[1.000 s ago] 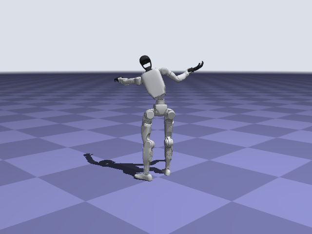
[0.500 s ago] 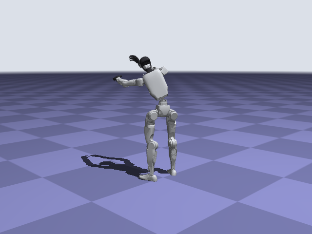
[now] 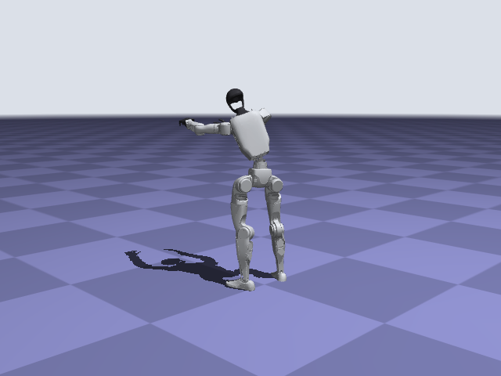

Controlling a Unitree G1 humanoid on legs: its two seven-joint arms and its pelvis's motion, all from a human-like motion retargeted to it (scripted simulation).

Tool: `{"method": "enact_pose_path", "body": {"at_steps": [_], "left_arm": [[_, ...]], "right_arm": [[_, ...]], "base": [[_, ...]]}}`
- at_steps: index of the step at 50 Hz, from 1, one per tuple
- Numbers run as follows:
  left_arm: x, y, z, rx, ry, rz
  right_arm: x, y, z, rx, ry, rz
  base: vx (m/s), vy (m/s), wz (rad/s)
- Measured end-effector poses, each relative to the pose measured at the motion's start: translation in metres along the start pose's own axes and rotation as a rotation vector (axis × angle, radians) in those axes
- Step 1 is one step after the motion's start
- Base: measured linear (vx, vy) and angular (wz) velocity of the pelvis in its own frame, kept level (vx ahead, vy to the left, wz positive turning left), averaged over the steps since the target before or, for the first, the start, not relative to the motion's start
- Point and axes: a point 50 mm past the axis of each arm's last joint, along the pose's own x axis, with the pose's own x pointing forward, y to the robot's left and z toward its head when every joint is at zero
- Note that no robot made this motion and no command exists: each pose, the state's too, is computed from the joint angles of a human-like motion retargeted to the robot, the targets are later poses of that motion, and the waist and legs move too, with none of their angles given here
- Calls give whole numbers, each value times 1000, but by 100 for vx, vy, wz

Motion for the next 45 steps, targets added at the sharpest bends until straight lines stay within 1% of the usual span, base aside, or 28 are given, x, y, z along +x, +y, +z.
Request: {"method": "enact_pose_path", "body": {"at_steps": [4, 7, 10, 13, 15, 18, 20, 22, 23, 24, 25, 26, 27, 30, 31, 32, 33, 34, 35, 36, 37, 38, 39, 40, 41, 42, 44, 45], "left_arm": [[0, 1, -3, 7, 17, 12], [-1, 1, -6, 12, 32, 22], [-1, 0, -10, 1, 54, 22], [-2, -1, -16, -15, 92, 19], [-3, -1, -21, -15, 120, 21], [-5, -1, -28, 5, 151, 29], [-6, -2, -32, 22, 165, 28], [-7, -3, -36, 35, 177, 24], [-8, -4, -38, 37, 183, 23], [-8, -4, -39, 47, 185, 9], [-9, -4, -40, 74, 181, -32], [-9, -3, -42, 62, 188, -14], [-10, -1, -44, 33, 201, 35], [-10, -4, -45, 48, 204, 28], [-10, -5, -44, 72, 198, -4], [-10, -7, -44, 107, 193, -52], [-10, -8, -43, 108, 188, -57], [-10, -9, -42, 101, 183, -50], [-9, -9, -41, 78, 176, -17], [-9, -10, -39, 73, 169, -12], [-8, -12, -37, 76, 160, -21], [-8, -13, -37, 101, 152, -60], [-8, -14, -35, 109, 142, -83], [-7, -16, -32, 82, 128, -75], [-6, -16, -29, 68, 117, -56], [-6, -16, -28, 61, 109, -32], [-5, -18, -21, 61, 78, -43], [-4, -20, -19, 62, 69, -75]], "right_arm": [[-39, -41, -57, 199, 134, -126], [-92, -74, -117, 375, 312, -298], [-166, -107, -177, 634, 518, -572], [-249, -142, -214, 856, 625, -969], [-301, -170, -219, 932, 587, -1282], [-357, -225, -193, 965, 274, -1706], [-382, -261, -159, 960, -55, -1867], [-398, -293, -116, 924, -392, -1914], [-403, -307, -92, 891, -546, -1910], [-407, -323, -66, 748, -580, -1860], [-406, -342, -39, 406, -347, -1739], [-406, -353, -6, 436, -574, -1780], [-411, -356, 21, 713, -1021, -1853], [-413, -367, 100, 563, -1251, -1756], [-407, -374, 135, 245, -1051, -1736], [-398, -383, 162, -187, -671, -1744], [-388, -376, 192, -213, -789, -1704], [-377, -364, 223, -160, -992, -1638], [-365, -344, 252, 78, -1330, -1501], [-357, -329, 273, 135, -1466, -1386], [-349, -315, 291, 85, -1518, -1293], [-329, -307, 314, -296, -1315, -1280], [-307, -291, 331, -438, -1259, -1153], [-289, -254, 345, -147, -1515, -764], [-286, -241, 353, 14, -1634, -673], [-288, -240, 359, 112, -1702, -730], [-258, -206, 373, 5, -1666, -603], [-234, -179, 377, -115, -1592, -430]], "base": [[0, 0, 0], [1, 0, -7], [2, -1, -23], [2, -2, -30], [1, -3, -35], [0, -5, -38], [-1, -7, -39], [-1, -7, -37], [-2, -6, -33], [-2, -5, -29], [-3, -5, -20], [-3, -5, -12], [-2, -5, -11], [0, 0, 0], [0, 0, 0], [0, 0, 0], [0, 0, 0], [0, 0, 0], [0, 0, 0], [0, 0, 0], [0, 0, 0], [0, 0, 0], [0, 0, 0], [0, 0, 0], [0, 0, 0], [0, 0, 0], [-1, -1, 9], [-2, -1, 21]]}}
